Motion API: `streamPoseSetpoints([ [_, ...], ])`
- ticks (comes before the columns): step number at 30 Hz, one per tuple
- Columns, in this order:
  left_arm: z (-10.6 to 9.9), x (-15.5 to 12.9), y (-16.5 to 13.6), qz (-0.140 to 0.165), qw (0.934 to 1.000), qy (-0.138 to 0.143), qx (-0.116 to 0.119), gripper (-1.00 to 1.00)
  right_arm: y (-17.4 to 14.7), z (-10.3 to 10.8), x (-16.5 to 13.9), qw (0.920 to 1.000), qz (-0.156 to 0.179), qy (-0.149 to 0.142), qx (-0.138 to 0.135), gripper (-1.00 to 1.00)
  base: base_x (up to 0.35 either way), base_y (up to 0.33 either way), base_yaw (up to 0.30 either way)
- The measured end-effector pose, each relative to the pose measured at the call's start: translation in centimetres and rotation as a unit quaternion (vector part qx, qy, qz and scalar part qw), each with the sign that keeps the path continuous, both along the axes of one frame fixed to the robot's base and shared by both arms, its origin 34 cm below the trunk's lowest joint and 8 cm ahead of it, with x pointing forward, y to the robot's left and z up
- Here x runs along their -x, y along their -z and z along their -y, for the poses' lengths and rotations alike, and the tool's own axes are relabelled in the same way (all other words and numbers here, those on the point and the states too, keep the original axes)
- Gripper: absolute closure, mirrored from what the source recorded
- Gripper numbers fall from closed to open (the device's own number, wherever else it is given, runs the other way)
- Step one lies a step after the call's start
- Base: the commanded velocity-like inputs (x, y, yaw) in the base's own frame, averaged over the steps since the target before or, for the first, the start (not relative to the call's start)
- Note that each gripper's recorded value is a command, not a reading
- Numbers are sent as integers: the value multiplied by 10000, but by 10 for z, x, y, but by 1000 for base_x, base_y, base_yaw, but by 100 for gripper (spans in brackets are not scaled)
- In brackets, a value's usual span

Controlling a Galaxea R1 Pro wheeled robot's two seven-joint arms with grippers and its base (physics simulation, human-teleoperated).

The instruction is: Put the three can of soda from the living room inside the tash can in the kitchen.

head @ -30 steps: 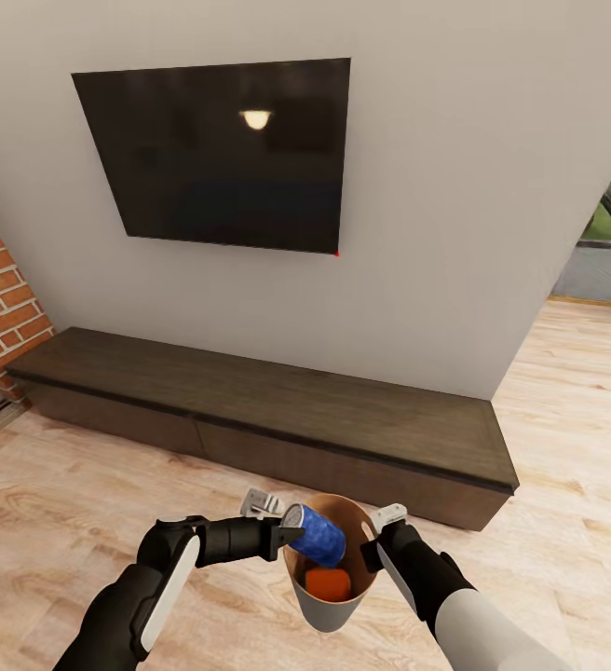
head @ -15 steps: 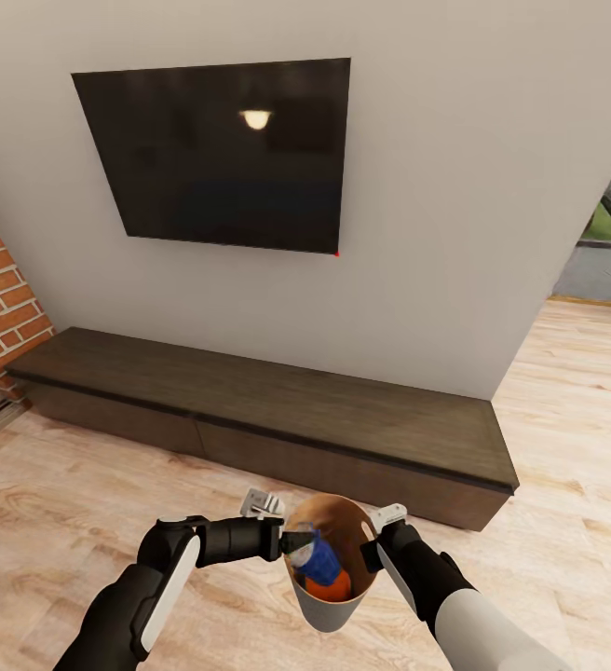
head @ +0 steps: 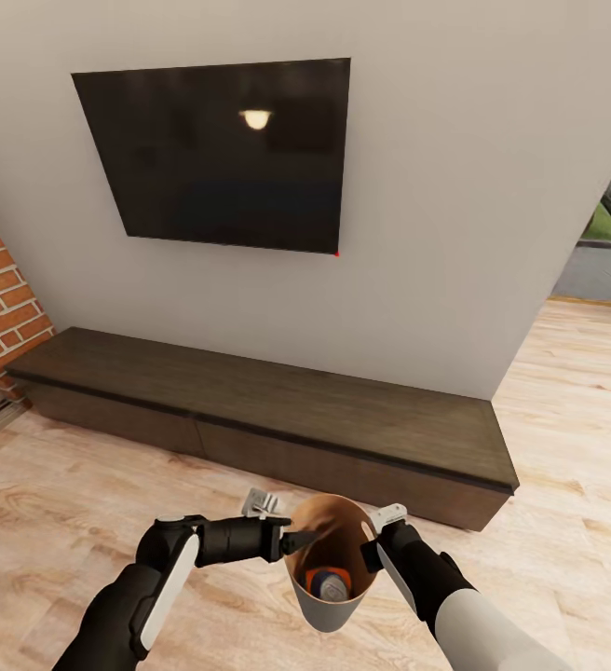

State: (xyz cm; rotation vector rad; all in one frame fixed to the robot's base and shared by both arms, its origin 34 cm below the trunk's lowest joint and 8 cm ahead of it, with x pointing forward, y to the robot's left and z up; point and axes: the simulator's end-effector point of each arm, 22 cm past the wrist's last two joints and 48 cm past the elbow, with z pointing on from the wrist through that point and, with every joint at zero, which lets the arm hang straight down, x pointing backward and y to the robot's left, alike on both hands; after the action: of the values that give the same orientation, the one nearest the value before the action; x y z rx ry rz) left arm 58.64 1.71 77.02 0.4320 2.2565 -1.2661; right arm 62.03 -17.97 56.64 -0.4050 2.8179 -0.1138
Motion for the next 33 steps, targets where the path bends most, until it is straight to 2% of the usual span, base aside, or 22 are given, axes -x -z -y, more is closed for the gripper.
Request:
streamPoseSetpoints([
  [1,3,6,-9,-7,9996,161,251,-100,0,0,0,10000,0,-1,2,100,0,0,0],
  [2,3,9,-14,-9,9990,235,381,-100,0,0,0,10000,0,-1,2,100,0,0,0],
  [3,-2,13,-28,-8,9968,359,709,-100,0,0,0,10000,0,-1,1,100,0,0,0],
  [5,-9,12,-34,3,9955,366,874,-100,0,0,0,10000,0,1,-1,100,0,0,0],
  [7,-28,7,-41,36,9944,269,1024,-100,0,0,0,10000,0,-1,1,100,0,0,0],
  [16,-67,10,-41,10,9940,345,1040,-100,0,0,0,10000,-1,0,0,100,0,0,0],
  [20,-100,14,-15,-255,9958,197,860,-100,0,0,0,10000,0,0,0,100,0,0,0],
  [25,-121,18,14,-431,9961,-5,764,-100,0,0,0,10000,0,0,1,100,0,0,0],
  [26,-132,21,26,-452,9967,-68,677,-100,0,0,0,10000,0,-1,1,100,0,0,0],
  [33,-155,36,64,-657,9962,-259,519,-100,0,0,0,10000,-4,1,-6,100,0,0,0],
])
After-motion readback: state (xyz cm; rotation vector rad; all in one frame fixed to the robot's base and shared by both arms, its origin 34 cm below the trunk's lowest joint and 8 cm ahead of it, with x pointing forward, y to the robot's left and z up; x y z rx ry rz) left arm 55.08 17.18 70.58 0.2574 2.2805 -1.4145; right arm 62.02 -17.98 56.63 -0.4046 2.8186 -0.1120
